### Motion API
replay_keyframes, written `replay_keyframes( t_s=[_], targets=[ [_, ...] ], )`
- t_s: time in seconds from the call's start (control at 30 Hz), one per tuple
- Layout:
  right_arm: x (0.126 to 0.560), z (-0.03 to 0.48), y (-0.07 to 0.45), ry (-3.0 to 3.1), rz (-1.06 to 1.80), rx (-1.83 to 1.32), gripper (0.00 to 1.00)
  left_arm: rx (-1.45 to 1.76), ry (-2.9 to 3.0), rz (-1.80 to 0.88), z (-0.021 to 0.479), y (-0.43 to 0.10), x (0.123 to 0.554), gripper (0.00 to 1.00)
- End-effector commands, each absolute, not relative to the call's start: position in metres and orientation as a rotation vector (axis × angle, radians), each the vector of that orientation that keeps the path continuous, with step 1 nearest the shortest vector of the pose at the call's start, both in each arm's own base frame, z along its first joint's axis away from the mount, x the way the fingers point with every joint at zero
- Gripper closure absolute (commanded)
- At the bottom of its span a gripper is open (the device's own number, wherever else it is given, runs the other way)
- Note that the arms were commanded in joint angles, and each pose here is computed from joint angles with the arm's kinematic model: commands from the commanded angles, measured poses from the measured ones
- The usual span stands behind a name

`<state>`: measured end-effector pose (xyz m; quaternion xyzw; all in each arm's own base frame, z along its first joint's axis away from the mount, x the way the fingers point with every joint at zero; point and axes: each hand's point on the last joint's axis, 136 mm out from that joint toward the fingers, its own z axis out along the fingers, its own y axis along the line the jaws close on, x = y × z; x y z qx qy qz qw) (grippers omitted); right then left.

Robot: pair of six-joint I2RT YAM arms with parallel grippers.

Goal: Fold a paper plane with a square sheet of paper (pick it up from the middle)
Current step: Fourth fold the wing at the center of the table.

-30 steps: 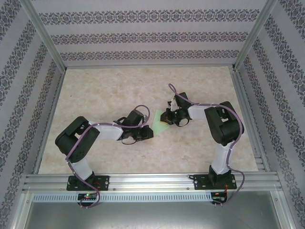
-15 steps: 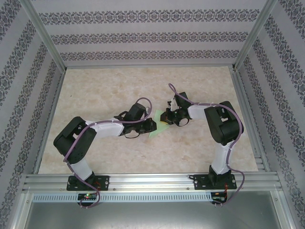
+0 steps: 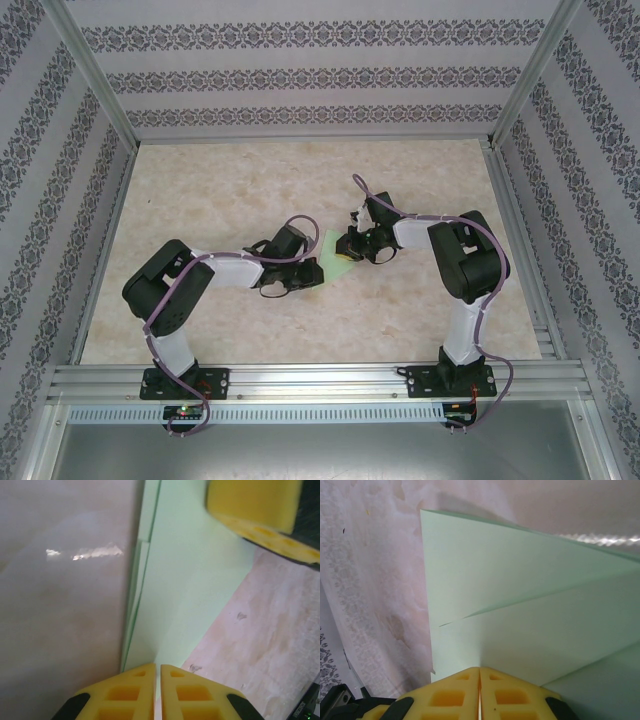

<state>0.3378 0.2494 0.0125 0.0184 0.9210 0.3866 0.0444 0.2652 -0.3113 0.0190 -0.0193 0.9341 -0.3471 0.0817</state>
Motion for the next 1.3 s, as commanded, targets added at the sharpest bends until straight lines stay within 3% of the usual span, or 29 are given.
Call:
replay_keyframes(
  t_s=[0.0, 0.43, 0.83, 1.1, 1.27],
  targets=[
    [0.323, -0.025, 0.232, 2.941, 1.035, 0.11, 0.91, -0.1, 2.891, -0.987, -0.001, -0.299, 0.244, 0.88],
    [0.322, -0.03, 0.226, 2.962, 0.995, 0.128, 0.91, -0.006, 3.01, -0.891, -0.004, -0.27, 0.197, 0.9],
    [0.322, -0.032, 0.225, 2.966, 0.996, 0.127, 0.91, 0.067, 2.622, -0.93, 0.078, -0.295, 0.269, 0.93],
    [0.323, -0.032, 0.227, 2.966, 1.003, 0.127, 0.91, 0.047, 2.679, -0.991, 0.048, -0.32, 0.281, 0.94],
    [0.323, -0.03, 0.227, 2.964, 1.007, 0.126, 0.91, -0.007, 2.774, -0.91, 0.021, -0.309, 0.273, 0.95]
  ],
)
